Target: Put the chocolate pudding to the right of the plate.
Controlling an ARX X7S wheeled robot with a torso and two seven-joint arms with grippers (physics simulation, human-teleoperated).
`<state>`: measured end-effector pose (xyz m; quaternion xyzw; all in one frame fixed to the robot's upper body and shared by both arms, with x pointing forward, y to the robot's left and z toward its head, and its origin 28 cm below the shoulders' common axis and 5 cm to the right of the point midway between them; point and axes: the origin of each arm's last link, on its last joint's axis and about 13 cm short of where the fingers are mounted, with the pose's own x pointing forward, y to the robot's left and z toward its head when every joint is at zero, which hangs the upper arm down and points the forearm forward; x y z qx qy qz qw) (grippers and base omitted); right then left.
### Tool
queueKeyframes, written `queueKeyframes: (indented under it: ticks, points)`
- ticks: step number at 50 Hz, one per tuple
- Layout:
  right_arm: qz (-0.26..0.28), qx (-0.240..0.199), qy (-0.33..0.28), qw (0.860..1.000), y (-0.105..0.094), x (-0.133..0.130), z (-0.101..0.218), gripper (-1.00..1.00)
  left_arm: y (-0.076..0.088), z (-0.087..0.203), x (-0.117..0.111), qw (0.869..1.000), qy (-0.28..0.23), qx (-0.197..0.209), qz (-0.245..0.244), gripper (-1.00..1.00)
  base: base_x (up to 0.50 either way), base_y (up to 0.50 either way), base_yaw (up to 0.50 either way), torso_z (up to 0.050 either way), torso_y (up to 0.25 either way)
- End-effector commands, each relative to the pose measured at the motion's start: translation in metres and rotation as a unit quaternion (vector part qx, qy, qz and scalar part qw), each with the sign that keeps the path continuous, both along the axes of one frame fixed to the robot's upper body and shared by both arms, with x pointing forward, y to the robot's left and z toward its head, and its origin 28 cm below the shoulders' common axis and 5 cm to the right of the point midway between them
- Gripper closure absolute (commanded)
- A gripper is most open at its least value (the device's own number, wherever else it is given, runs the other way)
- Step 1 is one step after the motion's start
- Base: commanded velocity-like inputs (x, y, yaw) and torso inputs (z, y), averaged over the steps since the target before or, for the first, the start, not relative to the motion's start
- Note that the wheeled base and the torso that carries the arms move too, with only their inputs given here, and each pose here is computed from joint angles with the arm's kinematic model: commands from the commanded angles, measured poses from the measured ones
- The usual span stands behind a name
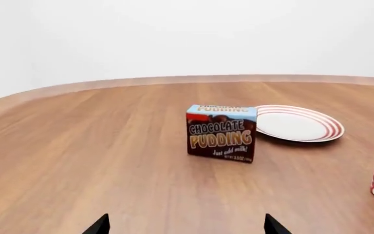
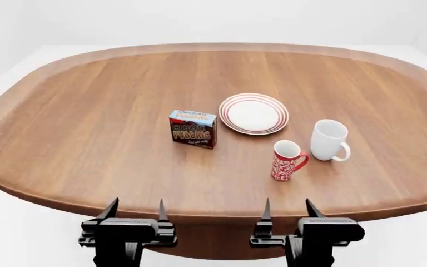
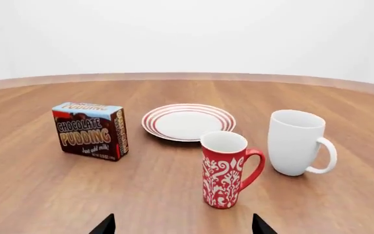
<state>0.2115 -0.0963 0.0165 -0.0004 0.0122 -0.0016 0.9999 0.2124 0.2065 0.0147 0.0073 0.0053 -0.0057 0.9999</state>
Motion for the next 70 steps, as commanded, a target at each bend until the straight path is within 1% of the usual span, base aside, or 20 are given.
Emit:
queueKeyframes:
  ticks: [1,4,5,6,7,9,10,11,12,13,14,16,19,20,32,47,70]
  points:
    - [0.013,0.010,0.004,1.000,-0.011,0.013,0.052,-1.00,0.003,0.055,0.017,1.000,-0.014,0.021,-0.012,-1.00,0.00,0.00,0.00,0.000,0.000]
    - [0.020,0.004,-0.006,1.000,-0.015,0.017,0.080,-1.00,0.004,0.088,0.024,0.999,-0.020,0.018,-0.023,-1.00,0.00,0.00,0.00,0.000,0.000]
    - [0.015,-0.008,-0.009,1.000,-0.016,0.019,0.088,-1.00,0.004,0.096,0.026,0.999,-0.022,0.018,-0.026,-1.00,0.00,0.00,0.00,0.000,0.000]
    - [0.034,-0.002,-0.026,0.999,-0.018,0.021,0.110,-1.00,0.006,0.116,0.032,0.999,-0.023,0.006,-0.031,-1.00,0.00,0.00,0.00,0.000,0.000]
    - [0.034,-0.008,-0.035,0.999,-0.019,0.022,0.118,-1.00,0.007,0.123,0.035,0.999,-0.026,0.010,-0.027,-1.00,0.00,0.00,0.00,0.000,0.000]
    - [0.021,-0.042,-0.070,0.996,-0.020,0.024,0.137,-1.00,0.009,0.139,0.041,0.999,-0.037,0.013,-0.025,-1.00,0.00,0.00,0.00,0.000,0.000]
    - [0.023,-0.045,-0.074,0.996,-0.020,0.025,0.143,-1.00,0.009,0.145,0.043,0.999,-0.038,0.014,-0.023,-1.00,0.00,0.00,0.00,0.000,0.000]
    - [0.019,-0.043,-0.078,0.996,-0.022,0.027,0.152,-1.00,0.010,0.152,0.045,0.998,-0.053,0.027,-0.018,-1.00,0.00,0.00,0.00,0.000,0.000]
    - [0.021,-0.035,-0.075,0.996,-0.023,0.029,0.161,-1.00,0.011,0.158,0.048,0.998,-0.048,0.020,-0.022,-1.00,0.00,0.00,0.00,0.000,0.000]
    - [0.025,-0.031,-0.072,0.997,-0.024,0.030,0.164,-1.00,0.011,0.160,0.049,0.998,-0.050,0.021,-0.021,-1.00,0.00,0.00,0.00,0.000,0.000]
    - [0.022,-0.034,-0.069,0.997,-0.025,0.031,0.167,-1.00,0.011,0.161,0.050,0.998,-0.058,0.035,-0.018,-1.00,0.00,0.00,0.00,0.000,0.000]
    - [0.020,-0.037,-0.071,0.997,-0.027,0.032,0.168,-1.00,0.012,0.160,0.051,0.998,-0.053,0.025,-0.022,-1.00,0.00,0.00,0.00,0.000,0.000]
    - [0.016,-0.038,-0.068,0.997,-0.028,0.034,0.164,-1.00,0.012,0.156,0.051,0.998,-0.050,0.023,-0.022,-1.00,0.00,0.00,0.00,0.000,0.000]
    - [0.026,-0.033,-0.070,0.997,-0.028,0.032,0.162,-1.00,0.012,0.153,0.051,0.998,-0.047,0.021,-0.022,-1.00,0.24,0.00,0.00,0.000,0.000]
    - [0.028,-0.029,-0.065,0.997,-0.027,0.033,0.158,-1.00,0.011,0.148,0.050,0.998,-0.046,0.011,-0.028,-1.00,0.50,0.00,0.00,0.000,0.000]
    - [0.038,-0.021,-0.056,0.997,-0.026,0.033,0.153,-1.00,0.011,0.142,0.052,0.999,-0.043,0.012,-0.026,-1.00,0.50,0.00,0.00,0.000,0.000]
    - [0.039,-0.018,-0.055,0.998,-0.027,0.033,0.152,-1.00,0.011,0.147,0.051,0.998,-0.048,0.015,-0.025,-1.00,0.50,0.00,0.00,0.000,0.001]
